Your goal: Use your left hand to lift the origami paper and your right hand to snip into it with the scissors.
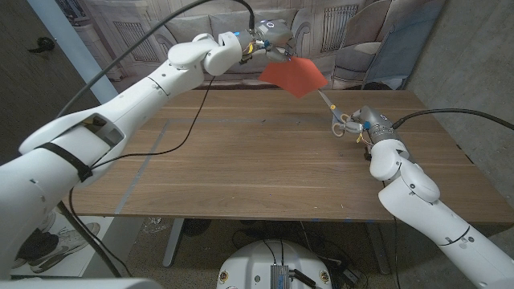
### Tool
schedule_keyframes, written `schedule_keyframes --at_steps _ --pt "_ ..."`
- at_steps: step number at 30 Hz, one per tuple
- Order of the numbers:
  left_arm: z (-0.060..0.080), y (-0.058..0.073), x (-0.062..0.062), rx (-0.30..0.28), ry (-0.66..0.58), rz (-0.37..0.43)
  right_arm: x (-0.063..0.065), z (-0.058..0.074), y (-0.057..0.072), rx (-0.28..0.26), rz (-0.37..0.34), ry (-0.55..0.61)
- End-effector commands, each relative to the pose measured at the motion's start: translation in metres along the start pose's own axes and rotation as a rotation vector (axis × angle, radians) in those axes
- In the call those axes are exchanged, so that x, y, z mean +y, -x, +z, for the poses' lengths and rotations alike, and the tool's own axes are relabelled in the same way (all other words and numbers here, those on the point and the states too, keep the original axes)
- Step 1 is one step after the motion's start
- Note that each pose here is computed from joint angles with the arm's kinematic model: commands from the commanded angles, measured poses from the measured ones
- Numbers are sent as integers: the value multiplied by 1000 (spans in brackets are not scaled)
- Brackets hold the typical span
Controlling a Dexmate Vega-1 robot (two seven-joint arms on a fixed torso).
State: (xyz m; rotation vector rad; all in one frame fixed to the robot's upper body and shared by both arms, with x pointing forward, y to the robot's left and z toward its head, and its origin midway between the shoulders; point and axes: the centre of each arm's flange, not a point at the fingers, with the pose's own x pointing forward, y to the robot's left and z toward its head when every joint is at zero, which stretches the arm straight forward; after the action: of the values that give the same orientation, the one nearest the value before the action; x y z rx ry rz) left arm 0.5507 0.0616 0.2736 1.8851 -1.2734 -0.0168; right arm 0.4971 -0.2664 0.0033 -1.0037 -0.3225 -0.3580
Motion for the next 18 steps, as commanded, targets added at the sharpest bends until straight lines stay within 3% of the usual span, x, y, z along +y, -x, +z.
schedule_keyframes --at_steps 1,5,11,15,18 --pt "-16 -17 10 43 132 -90 13 6 -7 -51 74 -69" --pt "-25 -16 4 64 219 -81 17 6 -7 -64 66 -103" --pt "-30 -12 0 94 233 -86 16 6 -6 -68 81 -105" --pt "-41 -10 5 128 251 -78 14 5 -5 -60 81 -104" --pt "-55 -9 11 159 354 -67 15 5 -5 -78 84 -125"
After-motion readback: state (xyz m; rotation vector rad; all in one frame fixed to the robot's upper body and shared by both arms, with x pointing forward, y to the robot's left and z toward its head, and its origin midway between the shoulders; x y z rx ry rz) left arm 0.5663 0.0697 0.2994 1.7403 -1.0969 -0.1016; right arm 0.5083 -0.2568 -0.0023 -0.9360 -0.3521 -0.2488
